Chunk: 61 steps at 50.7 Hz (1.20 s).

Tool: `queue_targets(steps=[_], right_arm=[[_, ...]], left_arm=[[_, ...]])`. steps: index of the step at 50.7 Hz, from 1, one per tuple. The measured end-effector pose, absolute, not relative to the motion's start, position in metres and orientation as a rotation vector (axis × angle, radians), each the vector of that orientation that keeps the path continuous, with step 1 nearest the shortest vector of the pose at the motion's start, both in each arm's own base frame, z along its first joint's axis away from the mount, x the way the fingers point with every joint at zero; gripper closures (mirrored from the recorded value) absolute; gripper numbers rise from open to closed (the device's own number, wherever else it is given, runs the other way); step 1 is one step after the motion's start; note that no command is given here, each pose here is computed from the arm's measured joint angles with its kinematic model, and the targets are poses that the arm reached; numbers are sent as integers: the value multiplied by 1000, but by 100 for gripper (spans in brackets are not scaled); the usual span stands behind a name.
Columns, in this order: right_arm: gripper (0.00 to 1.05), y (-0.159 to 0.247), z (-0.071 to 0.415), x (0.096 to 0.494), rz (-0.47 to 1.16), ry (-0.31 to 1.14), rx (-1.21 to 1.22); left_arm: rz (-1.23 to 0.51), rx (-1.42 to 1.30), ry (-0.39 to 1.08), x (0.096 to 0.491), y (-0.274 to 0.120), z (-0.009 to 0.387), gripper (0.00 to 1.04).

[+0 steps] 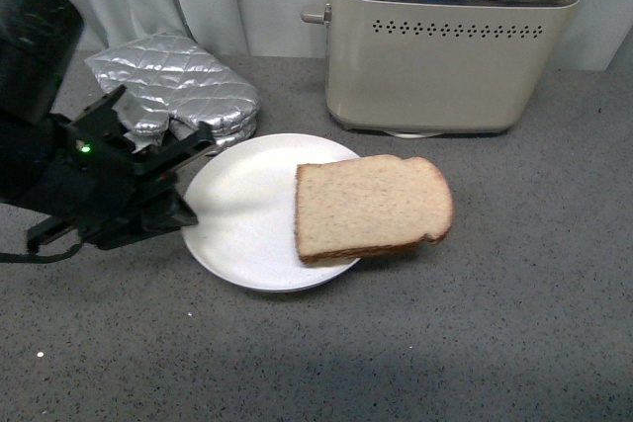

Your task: Put bread into toaster

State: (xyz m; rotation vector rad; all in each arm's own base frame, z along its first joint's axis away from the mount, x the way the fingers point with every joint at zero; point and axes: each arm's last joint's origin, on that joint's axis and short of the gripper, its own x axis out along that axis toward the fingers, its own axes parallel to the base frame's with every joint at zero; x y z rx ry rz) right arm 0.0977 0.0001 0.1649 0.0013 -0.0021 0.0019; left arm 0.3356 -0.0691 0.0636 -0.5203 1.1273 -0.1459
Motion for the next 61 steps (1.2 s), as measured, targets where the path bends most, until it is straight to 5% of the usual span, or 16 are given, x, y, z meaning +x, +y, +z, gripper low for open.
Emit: queue_targets(steps=[24,38,51,61], right_arm=[[10,0,165,98,2,-2,1],[10,0,165,98,2,-2,1],[10,0,165,98,2,-2,1],[10,0,165,98,2,-2,1]], left_arm=[[-278,-494,1180,357,-174,48,102],[-249,-478,1205,358,-187,40,101],[-244,-527,1115,353,-184,55,53],[-135,-389,887,333,-164,93,17]])
